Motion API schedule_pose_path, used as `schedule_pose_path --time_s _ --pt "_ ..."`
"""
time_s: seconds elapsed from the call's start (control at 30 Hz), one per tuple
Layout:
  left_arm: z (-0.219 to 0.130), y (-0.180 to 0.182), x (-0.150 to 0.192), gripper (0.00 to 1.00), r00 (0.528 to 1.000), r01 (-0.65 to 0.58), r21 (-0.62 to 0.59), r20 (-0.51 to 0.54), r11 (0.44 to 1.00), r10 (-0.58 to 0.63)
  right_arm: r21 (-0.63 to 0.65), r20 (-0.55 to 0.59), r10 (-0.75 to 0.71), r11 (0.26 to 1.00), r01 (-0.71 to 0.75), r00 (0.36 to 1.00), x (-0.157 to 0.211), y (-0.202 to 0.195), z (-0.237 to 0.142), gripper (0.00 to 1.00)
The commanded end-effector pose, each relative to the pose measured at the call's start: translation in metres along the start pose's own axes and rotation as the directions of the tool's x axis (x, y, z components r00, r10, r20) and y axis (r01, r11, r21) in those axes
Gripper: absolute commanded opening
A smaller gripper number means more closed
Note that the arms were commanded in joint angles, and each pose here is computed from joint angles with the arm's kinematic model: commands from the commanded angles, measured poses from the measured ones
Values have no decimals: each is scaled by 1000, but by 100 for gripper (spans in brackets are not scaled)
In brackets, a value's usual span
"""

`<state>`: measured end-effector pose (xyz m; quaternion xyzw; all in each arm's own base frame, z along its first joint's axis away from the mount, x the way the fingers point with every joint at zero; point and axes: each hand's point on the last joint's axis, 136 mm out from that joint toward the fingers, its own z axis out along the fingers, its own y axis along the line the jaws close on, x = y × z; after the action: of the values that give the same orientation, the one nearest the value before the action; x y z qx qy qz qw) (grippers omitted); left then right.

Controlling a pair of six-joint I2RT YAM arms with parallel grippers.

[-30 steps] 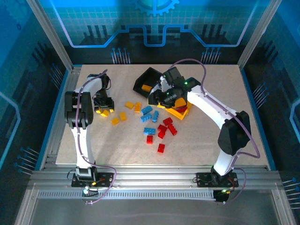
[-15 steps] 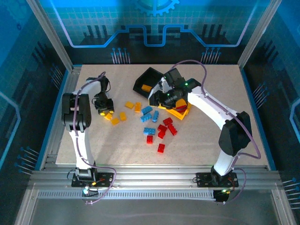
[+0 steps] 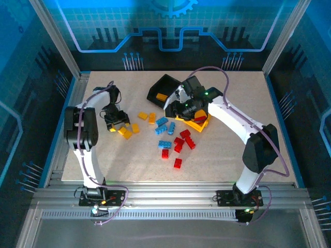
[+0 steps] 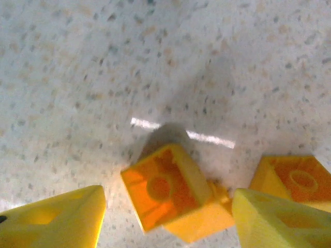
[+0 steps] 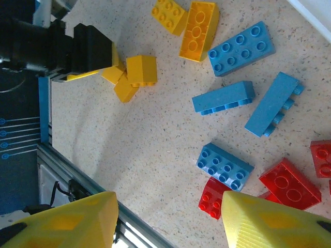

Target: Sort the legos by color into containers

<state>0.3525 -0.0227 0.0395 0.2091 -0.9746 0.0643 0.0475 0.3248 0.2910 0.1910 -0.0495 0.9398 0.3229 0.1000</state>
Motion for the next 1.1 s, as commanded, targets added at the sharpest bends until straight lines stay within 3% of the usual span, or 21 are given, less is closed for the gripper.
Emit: schedule_pose_path --time_s 0.0,0.23,0.4,1.07 --pt "-10 -4 21 68 997 77 37 -20 996 -76 -29 -22 -23 999 22 1000 8 2 0 57" --pt "17 -11 43 68 981 189 80 -61 979 -184 -23 -43 -27 999 26 999 13 -6 8 58" --pt "28 -9 35 67 972 233 77 -36 969 -231 -29 -58 -26 999 24 998 17 -6 9 58" --pt "3 -5 -2 68 962 263 120 47 957 -270 -6 -70 -17 1000 17 997 25 -11 12 57"
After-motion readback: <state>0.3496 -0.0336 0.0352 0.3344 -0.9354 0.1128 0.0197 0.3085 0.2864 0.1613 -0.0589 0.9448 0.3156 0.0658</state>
